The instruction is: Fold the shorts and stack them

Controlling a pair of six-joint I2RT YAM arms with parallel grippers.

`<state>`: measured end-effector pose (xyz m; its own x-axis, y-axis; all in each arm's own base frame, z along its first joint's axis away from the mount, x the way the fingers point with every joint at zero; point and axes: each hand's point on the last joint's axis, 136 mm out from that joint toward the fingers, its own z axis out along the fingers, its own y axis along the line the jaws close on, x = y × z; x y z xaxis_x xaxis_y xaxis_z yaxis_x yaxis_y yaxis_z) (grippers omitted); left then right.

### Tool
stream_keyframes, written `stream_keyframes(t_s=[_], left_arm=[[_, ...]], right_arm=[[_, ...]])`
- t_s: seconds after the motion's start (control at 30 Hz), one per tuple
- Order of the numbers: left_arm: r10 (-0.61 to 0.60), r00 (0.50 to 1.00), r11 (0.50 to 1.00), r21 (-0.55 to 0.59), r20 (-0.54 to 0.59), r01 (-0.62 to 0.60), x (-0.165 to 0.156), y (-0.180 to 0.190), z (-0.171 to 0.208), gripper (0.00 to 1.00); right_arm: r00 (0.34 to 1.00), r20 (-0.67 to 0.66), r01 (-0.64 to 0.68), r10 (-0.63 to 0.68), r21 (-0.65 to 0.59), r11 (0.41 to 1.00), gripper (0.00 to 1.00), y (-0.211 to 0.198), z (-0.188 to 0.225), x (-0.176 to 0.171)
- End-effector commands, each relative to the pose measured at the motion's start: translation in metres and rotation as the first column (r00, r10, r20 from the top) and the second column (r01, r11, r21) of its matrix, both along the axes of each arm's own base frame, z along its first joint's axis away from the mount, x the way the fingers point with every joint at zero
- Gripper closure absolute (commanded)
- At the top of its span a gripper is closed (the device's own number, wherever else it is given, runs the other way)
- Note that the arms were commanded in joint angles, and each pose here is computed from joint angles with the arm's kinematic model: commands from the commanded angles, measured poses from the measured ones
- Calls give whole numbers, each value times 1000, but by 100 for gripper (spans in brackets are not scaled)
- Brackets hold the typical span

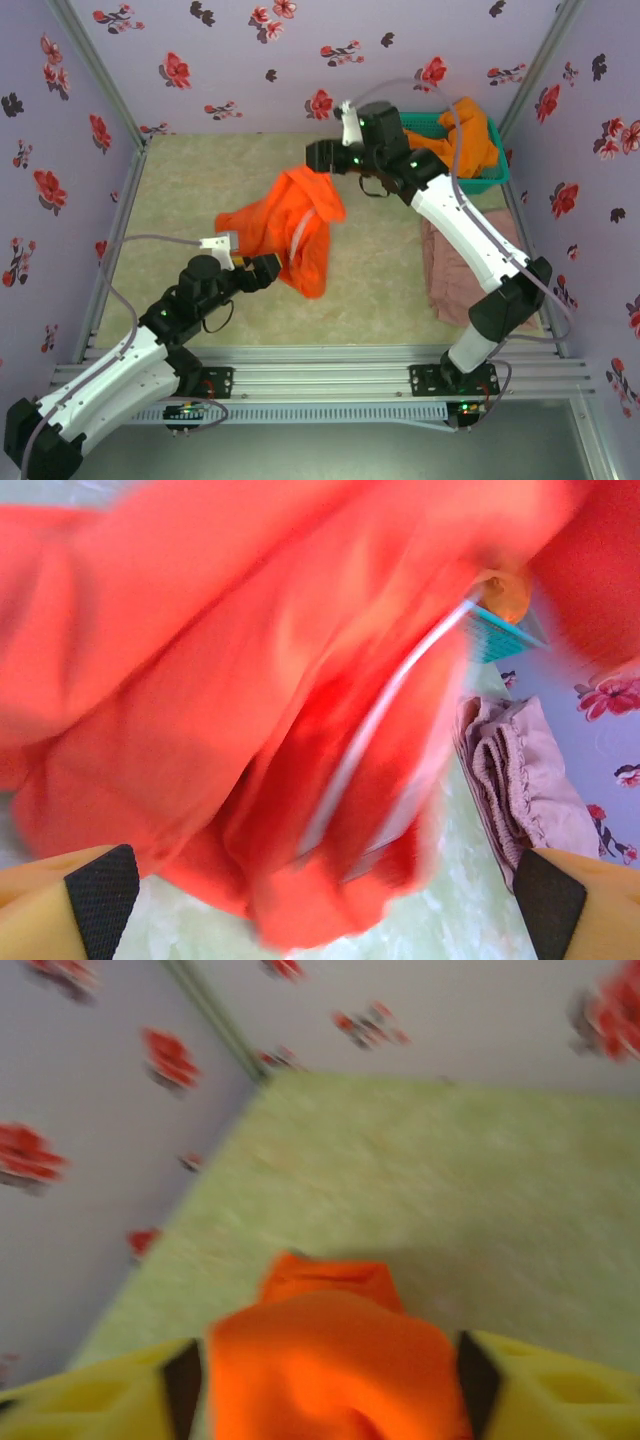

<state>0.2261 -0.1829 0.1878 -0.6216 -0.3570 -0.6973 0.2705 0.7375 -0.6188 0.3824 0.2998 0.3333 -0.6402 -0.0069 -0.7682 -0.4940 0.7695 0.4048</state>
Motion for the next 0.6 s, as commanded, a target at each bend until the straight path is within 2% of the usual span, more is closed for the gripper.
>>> stream_keyframes(t_s=[0.0, 0.07, 0.27, 0.4, 0.57], left_arm=[[55, 998, 998, -5, 1, -55, 6, 8, 0, 1], [58, 998, 998, 4, -5, -58, 7, 7, 1, 1], [93, 992, 996, 21, -80, -92, 15, 8, -7, 1], [84, 986, 996, 13, -143, -83, 20, 4, -14, 1], [34, 969, 999, 43, -245, -24, 21, -3, -37, 2]], right_arm=[[983, 49, 179, -176, -54, 982, 19, -54, 0, 18], [983, 18, 183, -182, -127, 975, 18, -65, -20, 13], [993, -38, 103, -116, -239, 966, 18, -63, -76, -27], [981, -101, 122, -163, -325, 938, 18, -81, -121, -45], [953, -110, 207, -283, -449, 869, 17, -122, -166, -60]])
